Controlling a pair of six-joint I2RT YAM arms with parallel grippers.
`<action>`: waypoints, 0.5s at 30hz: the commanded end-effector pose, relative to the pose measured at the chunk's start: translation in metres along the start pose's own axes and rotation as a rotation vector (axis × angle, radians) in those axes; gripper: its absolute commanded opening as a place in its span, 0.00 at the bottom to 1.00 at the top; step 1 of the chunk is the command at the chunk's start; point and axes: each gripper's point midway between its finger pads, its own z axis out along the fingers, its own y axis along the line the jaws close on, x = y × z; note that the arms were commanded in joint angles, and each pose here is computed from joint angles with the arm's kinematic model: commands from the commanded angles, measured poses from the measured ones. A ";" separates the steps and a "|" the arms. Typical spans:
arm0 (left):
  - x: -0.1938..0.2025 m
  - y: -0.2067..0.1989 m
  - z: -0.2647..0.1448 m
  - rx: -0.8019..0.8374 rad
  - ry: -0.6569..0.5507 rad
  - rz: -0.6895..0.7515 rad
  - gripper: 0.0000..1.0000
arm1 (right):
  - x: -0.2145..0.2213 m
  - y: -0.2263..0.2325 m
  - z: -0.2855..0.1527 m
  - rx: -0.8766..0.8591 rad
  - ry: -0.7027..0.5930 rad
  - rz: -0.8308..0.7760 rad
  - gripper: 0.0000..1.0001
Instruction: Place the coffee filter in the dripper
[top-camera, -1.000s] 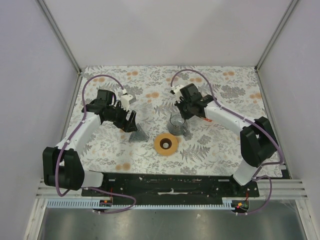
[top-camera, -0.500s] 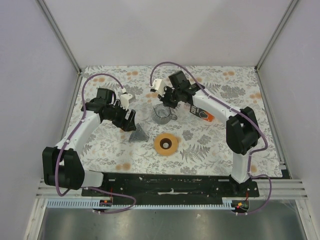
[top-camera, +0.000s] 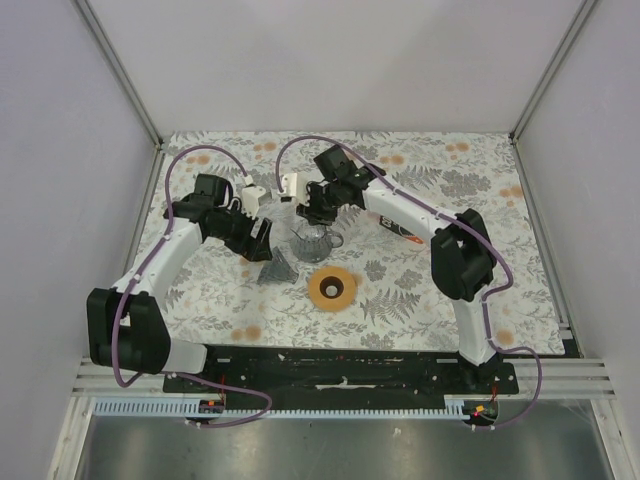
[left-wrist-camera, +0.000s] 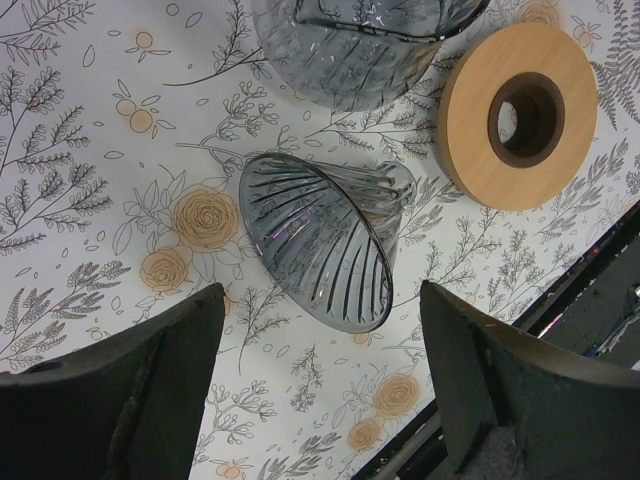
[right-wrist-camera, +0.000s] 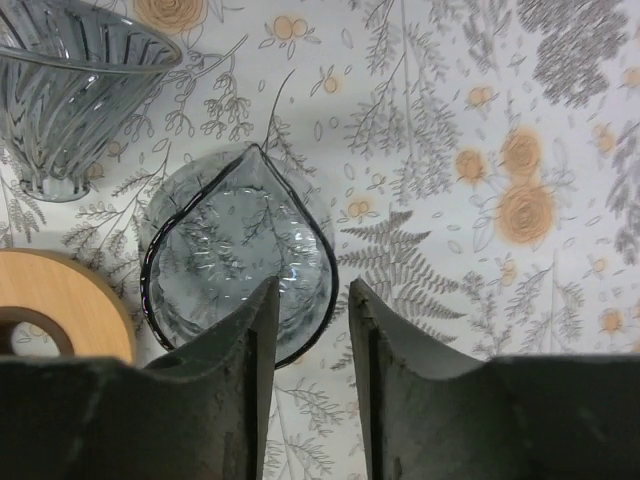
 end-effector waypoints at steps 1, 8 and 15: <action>-0.015 0.003 -0.006 -0.011 -0.030 0.046 0.85 | -0.045 -0.023 -0.028 0.087 -0.102 -0.026 0.48; -0.021 0.004 -0.009 -0.021 -0.041 0.054 0.85 | -0.095 -0.035 -0.109 0.306 -0.275 0.088 0.88; -0.027 0.006 -0.011 -0.036 -0.052 0.039 0.85 | -0.060 0.013 -0.143 0.366 -0.314 0.321 0.98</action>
